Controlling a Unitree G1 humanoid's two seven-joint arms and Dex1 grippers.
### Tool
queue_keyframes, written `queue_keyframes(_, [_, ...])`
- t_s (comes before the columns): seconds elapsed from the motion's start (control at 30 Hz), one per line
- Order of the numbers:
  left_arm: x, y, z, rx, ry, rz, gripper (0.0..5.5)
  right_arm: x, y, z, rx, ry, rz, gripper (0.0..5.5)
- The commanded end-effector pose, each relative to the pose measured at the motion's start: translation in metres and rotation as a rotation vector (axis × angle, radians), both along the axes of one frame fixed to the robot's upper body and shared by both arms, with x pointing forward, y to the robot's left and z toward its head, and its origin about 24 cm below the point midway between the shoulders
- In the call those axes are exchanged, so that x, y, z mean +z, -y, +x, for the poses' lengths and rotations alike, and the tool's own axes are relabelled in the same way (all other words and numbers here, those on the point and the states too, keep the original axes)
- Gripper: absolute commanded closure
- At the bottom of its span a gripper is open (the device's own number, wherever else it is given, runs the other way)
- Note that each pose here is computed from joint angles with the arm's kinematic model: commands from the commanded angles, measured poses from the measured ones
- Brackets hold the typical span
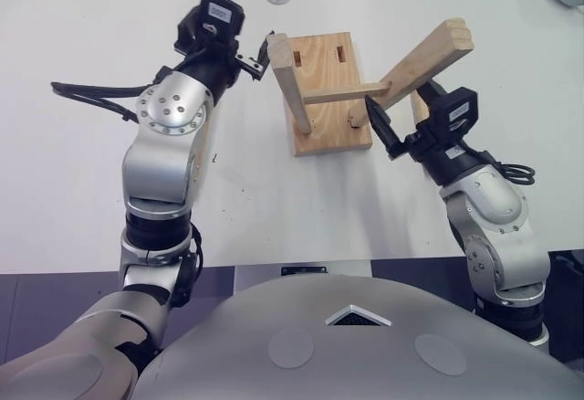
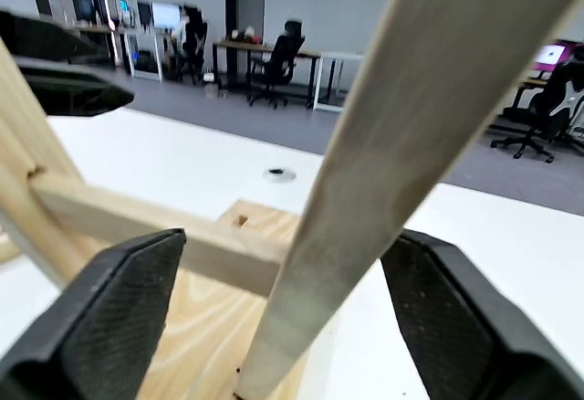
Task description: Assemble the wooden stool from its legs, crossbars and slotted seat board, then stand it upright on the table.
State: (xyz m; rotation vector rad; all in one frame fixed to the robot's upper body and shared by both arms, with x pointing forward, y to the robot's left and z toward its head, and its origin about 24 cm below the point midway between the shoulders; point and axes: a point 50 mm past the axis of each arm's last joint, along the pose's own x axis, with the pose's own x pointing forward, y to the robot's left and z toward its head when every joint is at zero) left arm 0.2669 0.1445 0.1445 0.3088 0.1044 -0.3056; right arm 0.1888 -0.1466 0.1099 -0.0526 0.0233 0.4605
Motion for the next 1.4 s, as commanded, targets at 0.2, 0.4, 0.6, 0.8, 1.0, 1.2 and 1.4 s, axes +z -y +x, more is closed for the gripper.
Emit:
queue_keyframes(0.2, [0.065,-0.029,0.001,0.088,0.322,-0.299,0.93,0.078,0.038,0.006,0.007,0.344,0.085,1.66])
queue_keyframes(0.4, [0.104,0.025,-0.005,-0.162,0.353,-0.326,0.93,0.148,0.039,0.054,0.114,0.433,0.136,1.66])
queue_keyframes(0.6, [0.070,0.043,-0.029,-0.284,0.168,-0.263,0.93,0.101,0.021,0.064,0.114,0.140,0.094,1.66])
queue_keyframes(0.8, [0.034,0.033,-0.020,-0.174,0.048,-0.286,0.93,0.063,0.010,0.057,0.061,-0.011,0.106,1.66])
queue_keyframes(1.0, [0.113,0.018,-0.015,-0.238,0.396,-0.535,0.93,0.136,0.024,0.053,0.017,0.341,0.401,1.66])
queue_keyframes(1.2, [0.052,-0.043,-0.005,0.088,0.177,-0.311,0.93,0.072,0.066,0.050,-0.303,0.125,0.122,1.66])
queue_keyframes(1.4, [-0.019,-0.018,-0.014,0.097,-0.079,-0.095,0.93,0.016,0.035,0.039,-0.233,-0.033,-0.096,1.66])
